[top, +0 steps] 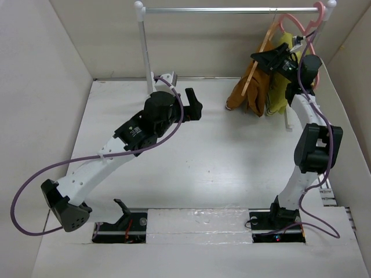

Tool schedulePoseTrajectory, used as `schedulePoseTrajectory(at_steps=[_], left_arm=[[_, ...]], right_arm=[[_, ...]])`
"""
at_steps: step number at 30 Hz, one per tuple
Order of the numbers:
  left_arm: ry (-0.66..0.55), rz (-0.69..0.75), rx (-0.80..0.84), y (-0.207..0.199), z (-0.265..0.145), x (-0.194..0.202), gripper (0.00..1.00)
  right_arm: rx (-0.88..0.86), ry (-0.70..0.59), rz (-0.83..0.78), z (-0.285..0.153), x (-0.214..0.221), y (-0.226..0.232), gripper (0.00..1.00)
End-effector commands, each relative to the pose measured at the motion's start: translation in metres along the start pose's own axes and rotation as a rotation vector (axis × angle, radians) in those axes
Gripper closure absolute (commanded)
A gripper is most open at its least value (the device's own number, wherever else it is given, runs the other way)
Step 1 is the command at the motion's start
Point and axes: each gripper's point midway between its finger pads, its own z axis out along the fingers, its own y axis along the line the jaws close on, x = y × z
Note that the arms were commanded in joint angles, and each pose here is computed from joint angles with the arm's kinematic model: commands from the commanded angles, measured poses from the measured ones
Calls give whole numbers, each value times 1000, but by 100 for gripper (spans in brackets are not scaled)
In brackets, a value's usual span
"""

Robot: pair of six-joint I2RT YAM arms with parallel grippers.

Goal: Place the trousers on the hanger
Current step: Place the hanger at the clothesline, then reset both arms

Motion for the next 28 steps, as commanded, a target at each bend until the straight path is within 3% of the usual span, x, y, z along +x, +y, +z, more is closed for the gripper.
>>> schedulePoseTrajectory(at_steps=[1,2,3,7,9,11,12,13,17,20,23,28], left_arm=[[-95,-40,1,-10,-8,-39,1],[-91,-27,-16,-9,-6,-40,1],[-134,-35,-50,-7,-7,-60,1],[-109,-44,-32,-7,7,-65,1],[-77,-95,17,0,15,-70,1],[-70,-137,8,20,21,-75,1],[-67,-142,17,19,20,-72,1],[-77,-136,14,24,15,-68,1],[-44,-129,-43,50,2,-36,1],[1,-149,-81,72,-10,0,1],[31,-173,-109,90,-21,30,1],[62,-188,-90,97,-30,55,1]], right_arm=[[-44,-37,-317,-16,-24,69,12],[-3,-51,-359,-22,-32,74,0],[113,-9,-455,-34,-30,75,0],[260,-47,-566,-62,-38,93,0],[394,-92,-584,-85,-40,84,0],[463,-167,-699,-112,-44,113,0],[505,-151,-692,-124,-30,99,0],[484,-171,-755,-134,-21,125,0],[390,-88,-795,-154,51,139,0],[368,18,-810,-174,113,130,0],[482,177,-779,-206,166,89,0],[534,280,-765,-244,210,66,0]])
